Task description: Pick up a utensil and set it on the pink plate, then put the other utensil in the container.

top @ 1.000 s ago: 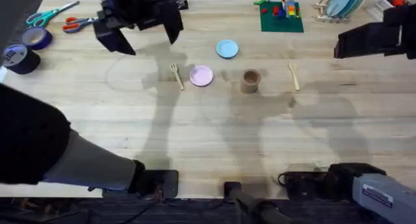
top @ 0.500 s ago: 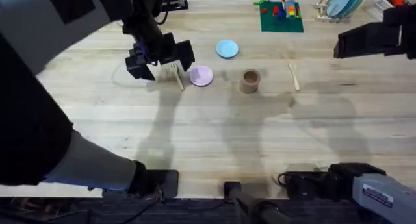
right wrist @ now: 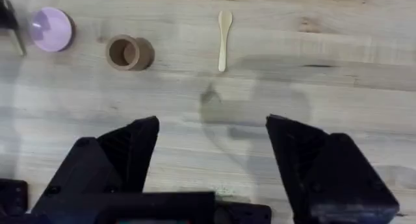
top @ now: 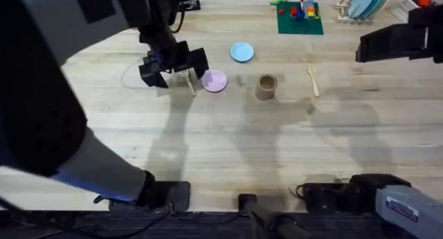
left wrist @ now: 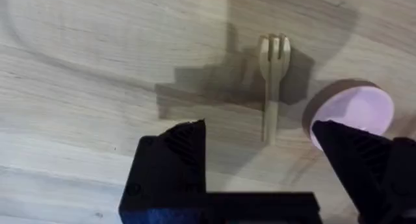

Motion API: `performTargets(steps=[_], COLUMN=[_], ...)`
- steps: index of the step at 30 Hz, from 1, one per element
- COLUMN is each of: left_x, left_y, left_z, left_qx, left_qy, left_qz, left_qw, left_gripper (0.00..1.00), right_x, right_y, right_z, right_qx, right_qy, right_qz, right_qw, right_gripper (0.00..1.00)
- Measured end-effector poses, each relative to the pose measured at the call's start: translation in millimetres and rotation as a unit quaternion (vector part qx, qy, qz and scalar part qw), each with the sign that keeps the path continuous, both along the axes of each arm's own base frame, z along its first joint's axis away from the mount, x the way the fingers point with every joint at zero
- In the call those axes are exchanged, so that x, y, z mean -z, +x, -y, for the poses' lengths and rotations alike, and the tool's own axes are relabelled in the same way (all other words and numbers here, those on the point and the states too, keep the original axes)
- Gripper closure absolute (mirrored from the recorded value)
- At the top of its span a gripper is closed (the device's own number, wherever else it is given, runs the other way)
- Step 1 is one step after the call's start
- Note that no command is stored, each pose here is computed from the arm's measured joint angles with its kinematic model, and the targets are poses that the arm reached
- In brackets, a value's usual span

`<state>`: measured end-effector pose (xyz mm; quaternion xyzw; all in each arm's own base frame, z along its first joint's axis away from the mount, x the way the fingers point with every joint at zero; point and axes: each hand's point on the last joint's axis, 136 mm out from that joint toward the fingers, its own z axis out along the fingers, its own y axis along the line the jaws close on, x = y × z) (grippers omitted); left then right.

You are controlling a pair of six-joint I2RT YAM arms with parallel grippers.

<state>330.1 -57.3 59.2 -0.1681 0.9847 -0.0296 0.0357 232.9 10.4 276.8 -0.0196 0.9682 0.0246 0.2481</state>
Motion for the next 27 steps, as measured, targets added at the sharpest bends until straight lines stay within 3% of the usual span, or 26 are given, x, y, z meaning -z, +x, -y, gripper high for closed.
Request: performTargets(steps=[11,27], left_x=[23.0,25.1], left_y=[5.6,5.8], left_z=[0.2,-2.3], left_qx=[0.0,-0.001], left_qy=[0.004,0.01], left_qz=[-0.015,-0.007], left_qw=[1.0,1.0], left_gripper=[0.008,0.006], right_x=[0.0,0.0], right_y=[0.0,0.0], right_z=[0.0,0.0], right_qx=[0.0,0.0], right_qy=[0.0,0.0], right_qz=[0.0,0.0], right_qw=[1.0,1.0], right_gripper=[0.007,0.007])
